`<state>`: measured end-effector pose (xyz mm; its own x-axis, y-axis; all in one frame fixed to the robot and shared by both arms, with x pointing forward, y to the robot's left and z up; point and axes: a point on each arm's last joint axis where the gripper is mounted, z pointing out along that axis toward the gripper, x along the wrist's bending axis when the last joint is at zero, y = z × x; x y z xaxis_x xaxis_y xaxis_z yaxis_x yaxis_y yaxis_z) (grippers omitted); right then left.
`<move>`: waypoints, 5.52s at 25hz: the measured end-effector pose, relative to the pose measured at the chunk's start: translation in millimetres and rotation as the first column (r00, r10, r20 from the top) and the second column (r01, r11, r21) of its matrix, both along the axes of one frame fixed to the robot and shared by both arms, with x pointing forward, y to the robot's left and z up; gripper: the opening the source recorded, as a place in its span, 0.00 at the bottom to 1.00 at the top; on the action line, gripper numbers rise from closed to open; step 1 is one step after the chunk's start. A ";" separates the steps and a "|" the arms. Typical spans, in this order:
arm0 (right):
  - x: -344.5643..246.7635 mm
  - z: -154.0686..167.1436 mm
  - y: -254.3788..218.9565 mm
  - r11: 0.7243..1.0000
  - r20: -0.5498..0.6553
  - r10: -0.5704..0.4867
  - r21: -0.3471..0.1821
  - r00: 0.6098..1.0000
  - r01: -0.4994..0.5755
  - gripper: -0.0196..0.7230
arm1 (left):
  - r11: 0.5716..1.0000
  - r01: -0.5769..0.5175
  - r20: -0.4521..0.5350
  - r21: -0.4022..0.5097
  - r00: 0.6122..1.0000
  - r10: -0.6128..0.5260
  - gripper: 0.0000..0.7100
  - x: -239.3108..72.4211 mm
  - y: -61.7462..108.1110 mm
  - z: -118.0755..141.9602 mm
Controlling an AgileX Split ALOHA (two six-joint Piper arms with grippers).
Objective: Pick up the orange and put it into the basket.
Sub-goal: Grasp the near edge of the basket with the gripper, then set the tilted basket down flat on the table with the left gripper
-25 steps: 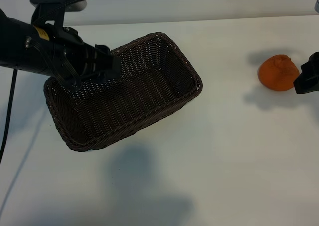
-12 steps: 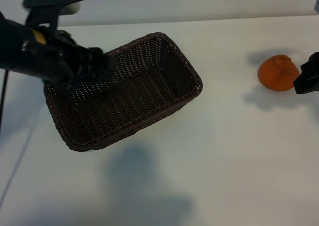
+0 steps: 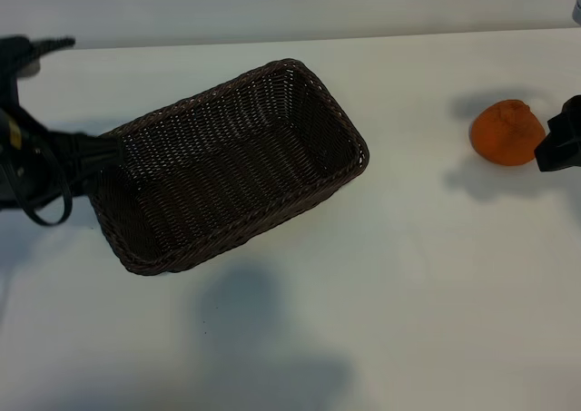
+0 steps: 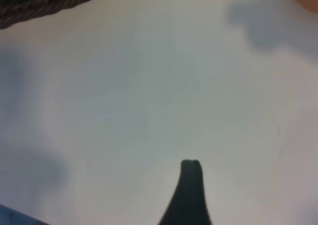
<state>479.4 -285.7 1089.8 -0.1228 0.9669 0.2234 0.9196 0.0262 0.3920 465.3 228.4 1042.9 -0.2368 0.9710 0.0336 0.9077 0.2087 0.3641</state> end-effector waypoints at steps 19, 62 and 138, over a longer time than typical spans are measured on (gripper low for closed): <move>0.1 0.5 1.5 1.000 0.004 0.012 0.013 1.000 -0.012 0.83 | 0.986 -0.140 0.029 -0.089 0.989 0.143 0.83 7.1 -4.2 -43.1; -0.5 0.4 1.9 1.000 0.001 0.022 0.015 1.000 -0.022 0.83 | 0.939 -0.255 -0.046 -0.229 0.967 0.251 0.83 34.4 -0.9 -110.6; -0.6 0.4 2.2 0.999 0.001 0.029 0.015 1.000 -0.029 0.81 | 0.771 0.105 0.200 -0.628 0.979 0.030 0.49 92.4 5.0 -51.4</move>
<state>478.8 -283.5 1090.2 -0.1506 0.9596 0.2378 0.9183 0.0467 0.3931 557.6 233.4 991.5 -0.1360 0.7633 -0.6316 0.8478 0.4194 0.3244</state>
